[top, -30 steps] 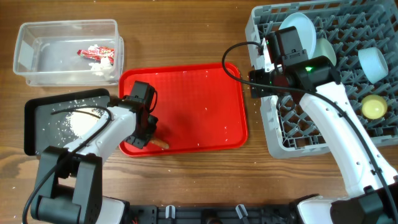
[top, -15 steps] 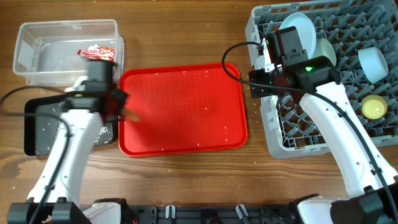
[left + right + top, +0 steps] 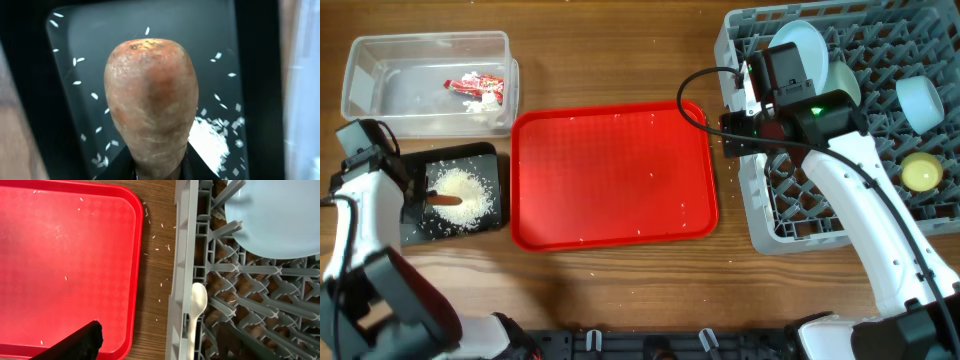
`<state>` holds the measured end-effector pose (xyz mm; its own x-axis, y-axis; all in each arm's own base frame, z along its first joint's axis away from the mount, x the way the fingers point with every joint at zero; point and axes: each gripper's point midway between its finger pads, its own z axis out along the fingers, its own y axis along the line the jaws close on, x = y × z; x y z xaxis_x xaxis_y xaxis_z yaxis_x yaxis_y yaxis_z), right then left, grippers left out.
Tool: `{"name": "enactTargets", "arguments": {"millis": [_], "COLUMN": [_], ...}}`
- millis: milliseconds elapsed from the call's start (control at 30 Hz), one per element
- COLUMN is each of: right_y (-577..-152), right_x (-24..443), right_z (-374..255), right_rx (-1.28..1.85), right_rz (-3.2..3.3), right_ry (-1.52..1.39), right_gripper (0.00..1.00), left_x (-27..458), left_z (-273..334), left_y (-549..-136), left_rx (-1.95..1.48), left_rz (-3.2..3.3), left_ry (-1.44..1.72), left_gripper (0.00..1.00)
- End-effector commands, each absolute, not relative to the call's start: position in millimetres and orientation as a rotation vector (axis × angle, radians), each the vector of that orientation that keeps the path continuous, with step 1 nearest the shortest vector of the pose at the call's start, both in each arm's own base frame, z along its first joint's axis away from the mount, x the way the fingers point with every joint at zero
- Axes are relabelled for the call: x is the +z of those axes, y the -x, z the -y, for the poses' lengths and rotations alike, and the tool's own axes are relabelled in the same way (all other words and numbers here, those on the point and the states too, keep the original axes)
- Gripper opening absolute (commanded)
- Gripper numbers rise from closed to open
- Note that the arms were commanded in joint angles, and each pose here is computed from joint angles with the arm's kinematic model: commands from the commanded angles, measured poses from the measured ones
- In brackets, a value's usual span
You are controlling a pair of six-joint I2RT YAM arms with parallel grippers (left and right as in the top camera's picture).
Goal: Sort waste into correct bins and load items into the dishwasher rack
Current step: 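Release the carrot and raise the left gripper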
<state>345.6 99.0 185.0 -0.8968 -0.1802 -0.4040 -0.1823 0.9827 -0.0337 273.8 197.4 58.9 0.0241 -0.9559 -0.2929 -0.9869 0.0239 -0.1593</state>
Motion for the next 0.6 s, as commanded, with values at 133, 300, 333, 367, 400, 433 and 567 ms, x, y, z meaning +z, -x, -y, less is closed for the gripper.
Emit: {"name": "enactTargets", "arguments": {"millis": [133,300,333,367,400,433,567], "right_y": [-344,-343,-343,-342,-342,-342,-343], "right_x": [186,186,186,186,186,186,187], "right_z": [-101,-100,-100,-100,-100,-100,-110], "right_rx": [0.025,0.024,0.023,0.022,0.022,0.022,0.104], "right_rz": [-2.710,-2.713,-2.715,-2.717,-2.718,-2.718,-2.715], "right_ry": [0.266,0.267,0.267,0.268,0.267,0.267,0.249], "right_gripper": [0.75,0.75,0.75,0.75,0.75,0.75,0.77], "left_x": [33,33,34,36,40,43,80], "left_z": [-202,-201,-200,-198,-195,-194,-175], "left_y": [-276,-276,-276,-278,-282,-285,-311], "left_rx": [0.173,0.172,0.159,0.136,0.102,0.081,-0.096], "left_rz": [-2.044,-2.047,-2.055,-2.065,-2.087,-2.098,-2.166], "left_ry": [2.012,2.013,2.009,1.999,1.965,1.942,1.736], "left_gripper": [0.38,0.45,0.45,0.45,0.45,0.45,0.49]}}
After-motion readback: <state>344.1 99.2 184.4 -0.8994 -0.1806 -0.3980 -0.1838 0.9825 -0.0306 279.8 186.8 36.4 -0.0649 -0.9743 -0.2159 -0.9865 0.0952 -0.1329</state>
